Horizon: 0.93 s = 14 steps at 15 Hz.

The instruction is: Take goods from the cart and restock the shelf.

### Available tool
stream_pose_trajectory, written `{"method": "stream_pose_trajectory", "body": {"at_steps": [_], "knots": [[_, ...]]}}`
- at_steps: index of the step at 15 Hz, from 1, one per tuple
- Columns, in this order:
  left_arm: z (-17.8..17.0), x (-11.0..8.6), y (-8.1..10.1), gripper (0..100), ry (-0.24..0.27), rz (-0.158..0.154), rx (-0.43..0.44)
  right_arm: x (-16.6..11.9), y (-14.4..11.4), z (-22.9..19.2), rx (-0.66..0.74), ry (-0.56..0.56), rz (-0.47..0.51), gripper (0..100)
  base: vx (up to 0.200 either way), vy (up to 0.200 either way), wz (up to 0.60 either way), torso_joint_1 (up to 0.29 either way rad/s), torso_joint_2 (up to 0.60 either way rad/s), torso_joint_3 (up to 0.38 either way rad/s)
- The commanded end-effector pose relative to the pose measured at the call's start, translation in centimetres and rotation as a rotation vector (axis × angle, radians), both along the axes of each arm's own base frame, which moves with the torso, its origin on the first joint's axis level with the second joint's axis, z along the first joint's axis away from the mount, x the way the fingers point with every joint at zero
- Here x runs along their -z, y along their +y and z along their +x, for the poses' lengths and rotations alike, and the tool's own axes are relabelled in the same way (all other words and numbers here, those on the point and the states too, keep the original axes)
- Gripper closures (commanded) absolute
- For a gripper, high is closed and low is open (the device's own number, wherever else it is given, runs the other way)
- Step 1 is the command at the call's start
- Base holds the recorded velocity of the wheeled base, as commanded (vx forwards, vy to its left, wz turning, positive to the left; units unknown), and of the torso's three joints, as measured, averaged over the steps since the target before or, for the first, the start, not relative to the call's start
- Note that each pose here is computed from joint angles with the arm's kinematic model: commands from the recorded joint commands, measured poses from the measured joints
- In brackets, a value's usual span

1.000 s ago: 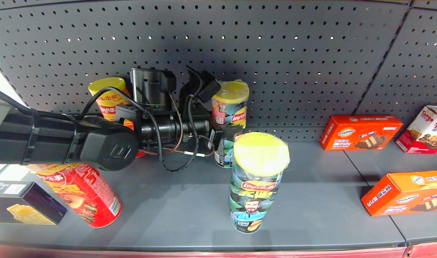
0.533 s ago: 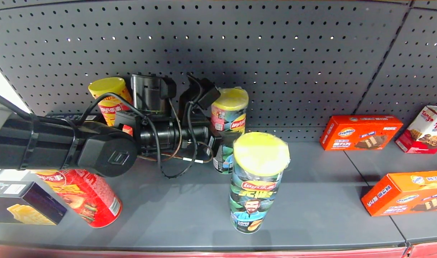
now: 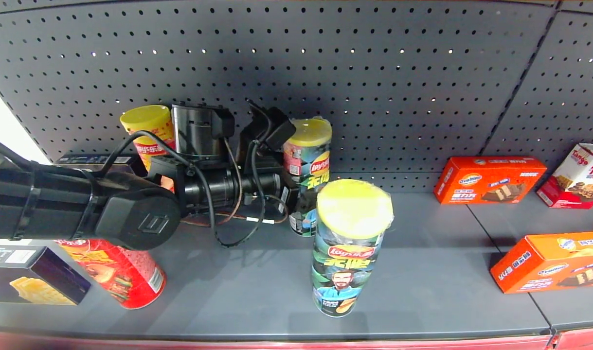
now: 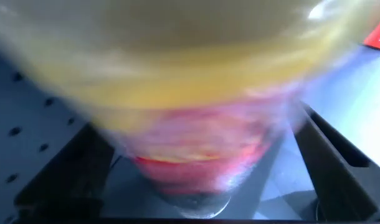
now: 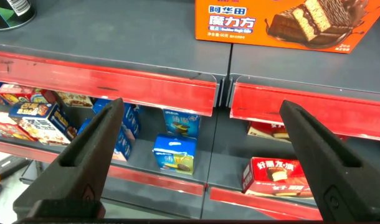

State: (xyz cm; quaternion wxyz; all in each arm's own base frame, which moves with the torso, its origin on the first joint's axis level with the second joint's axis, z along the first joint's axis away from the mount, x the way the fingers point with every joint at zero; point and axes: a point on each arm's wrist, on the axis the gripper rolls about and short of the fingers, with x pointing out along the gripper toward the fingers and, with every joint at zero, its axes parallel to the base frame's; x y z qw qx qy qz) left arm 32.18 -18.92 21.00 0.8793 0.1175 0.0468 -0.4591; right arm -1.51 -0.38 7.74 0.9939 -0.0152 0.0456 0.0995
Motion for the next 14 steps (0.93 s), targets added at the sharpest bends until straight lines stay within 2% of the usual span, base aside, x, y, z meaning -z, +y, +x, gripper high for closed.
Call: {"method": "stream_pose_trajectory", "body": {"at_steps": [1, 5, 9, 10, 11, 14], "knots": [[-1.1, -0.7, 0.6, 0, -0.009, -0.001, -0.020, 0.0, 0.0, 0.0, -0.001, 0.000, 0.000, 0, 0.000, 0.000, 0.00, 0.000, 0.00, 0.000], [-2.1, -1.3, 1.2, 0, -0.010, 0.003, -0.066, 0.0, 0.0, 0.0, -0.001, 0.001, -0.001, 0, 0.000, 0.000, 0.00, 0.000, 0.00, 0.000], [-2.9, -1.4, 1.0, 0, 0.029, 0.036, -0.155, 0.0, 0.0, 0.0, -0.001, 0.001, -0.001, 0, 0.000, 0.000, 0.00, 0.000, 0.00, 0.000], [-2.9, -1.4, 1.0, 0, 0.029, 0.036, -0.155, 0.0, 0.0, 0.0, -0.001, 0.001, -0.001, 0, 0.000, 0.000, 0.00, 0.000, 0.00, 0.000], [-3.2, -1.2, 0.7, 0, 0.043, 0.059, -0.184, 0.0, 0.0, 0.0, -0.001, 0.001, -0.001, 0, 0.000, 0.000, 0.00, 0.000, 0.00, 0.000], [-3.2, -1.2, 0.6, 0, 0.046, 0.071, -0.212, 0.0, 0.0, 0.0, -0.001, 0.001, -0.001, 0, 0.000, 0.000, 0.00, 0.000, 0.00, 0.000]]}}
